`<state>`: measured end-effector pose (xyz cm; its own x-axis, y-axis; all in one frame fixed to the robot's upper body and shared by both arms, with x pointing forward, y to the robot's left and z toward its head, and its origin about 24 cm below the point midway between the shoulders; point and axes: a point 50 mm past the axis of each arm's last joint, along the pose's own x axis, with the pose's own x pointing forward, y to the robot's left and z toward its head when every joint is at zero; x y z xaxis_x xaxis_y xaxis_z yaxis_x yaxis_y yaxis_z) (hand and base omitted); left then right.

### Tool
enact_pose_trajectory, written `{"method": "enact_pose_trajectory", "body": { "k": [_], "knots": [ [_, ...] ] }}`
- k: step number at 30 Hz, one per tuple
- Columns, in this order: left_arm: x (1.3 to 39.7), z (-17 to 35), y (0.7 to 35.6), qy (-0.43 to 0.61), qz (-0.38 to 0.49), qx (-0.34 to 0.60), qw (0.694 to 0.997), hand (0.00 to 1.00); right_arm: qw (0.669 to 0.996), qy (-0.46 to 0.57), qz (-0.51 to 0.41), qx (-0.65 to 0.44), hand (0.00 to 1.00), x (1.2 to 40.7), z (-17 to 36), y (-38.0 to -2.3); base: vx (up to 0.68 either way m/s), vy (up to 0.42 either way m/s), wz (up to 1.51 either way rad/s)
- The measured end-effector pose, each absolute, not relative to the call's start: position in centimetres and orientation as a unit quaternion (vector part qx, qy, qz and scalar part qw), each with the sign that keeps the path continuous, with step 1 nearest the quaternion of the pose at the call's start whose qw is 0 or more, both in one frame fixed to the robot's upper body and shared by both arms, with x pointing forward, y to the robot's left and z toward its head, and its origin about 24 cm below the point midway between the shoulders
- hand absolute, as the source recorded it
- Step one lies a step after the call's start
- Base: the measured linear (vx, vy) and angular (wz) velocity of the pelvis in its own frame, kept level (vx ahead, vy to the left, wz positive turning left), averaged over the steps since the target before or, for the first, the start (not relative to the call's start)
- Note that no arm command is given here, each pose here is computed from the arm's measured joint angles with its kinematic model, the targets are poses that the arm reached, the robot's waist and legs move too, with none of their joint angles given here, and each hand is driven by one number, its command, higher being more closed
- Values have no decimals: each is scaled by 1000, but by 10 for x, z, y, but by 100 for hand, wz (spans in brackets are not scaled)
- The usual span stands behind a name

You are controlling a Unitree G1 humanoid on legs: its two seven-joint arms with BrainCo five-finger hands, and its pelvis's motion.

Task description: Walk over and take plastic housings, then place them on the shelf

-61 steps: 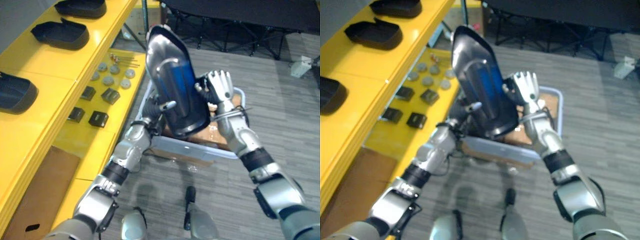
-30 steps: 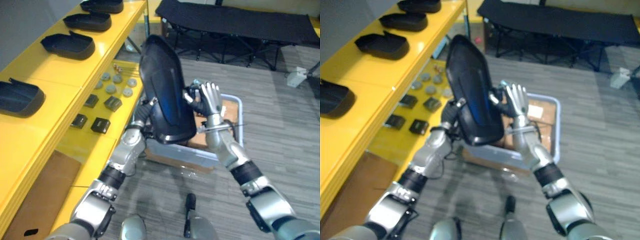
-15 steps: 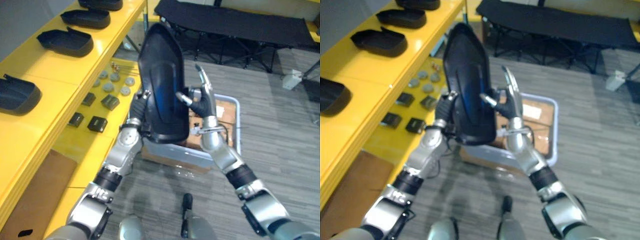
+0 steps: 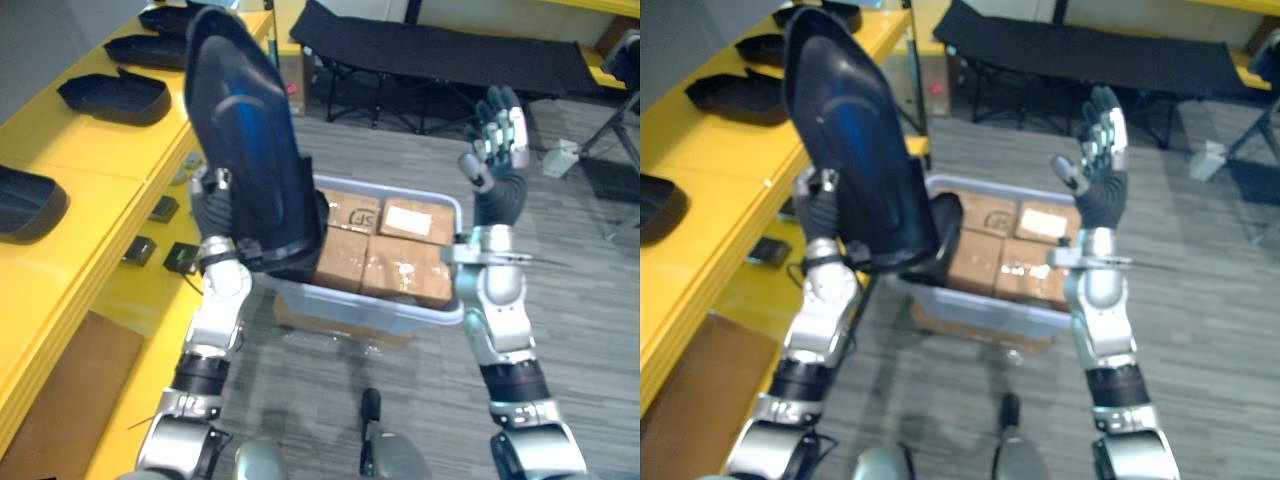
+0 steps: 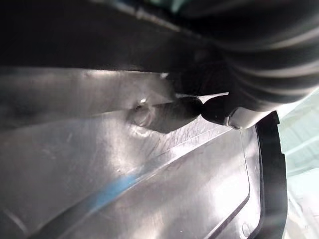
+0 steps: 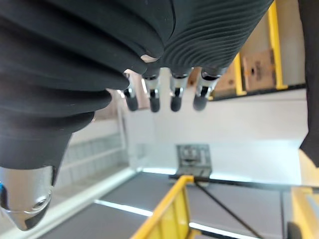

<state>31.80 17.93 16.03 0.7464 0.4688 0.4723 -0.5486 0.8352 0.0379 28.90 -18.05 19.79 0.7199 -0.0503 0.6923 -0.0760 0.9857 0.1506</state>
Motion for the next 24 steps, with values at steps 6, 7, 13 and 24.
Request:
{"method": "enact_pose_trajectory", "body": {
  "k": [6, 7, 13, 24],
  "knots": [
    [304, 145, 195, -230, 320, 66, 917, 100, 941, -281, -118, 149, 0, 266, 140, -234, 15, 17, -1],
    [299, 139, 195, -225, 322, 59, 918, 100, 944, -255, -141, 152, 0, 260, 125, -242, 49, 47, 1],
    [258, 111, 193, -226, 337, -8, 914, 100, 936, -155, -248, 195, 0, 226, 60, -272, 31, 35, -9],
    [202, 125, 246, -298, 384, 1, 874, 100, 947, -159, -222, 170, 0, 228, 60, -270, -28, 13, 12]
  ]
}}
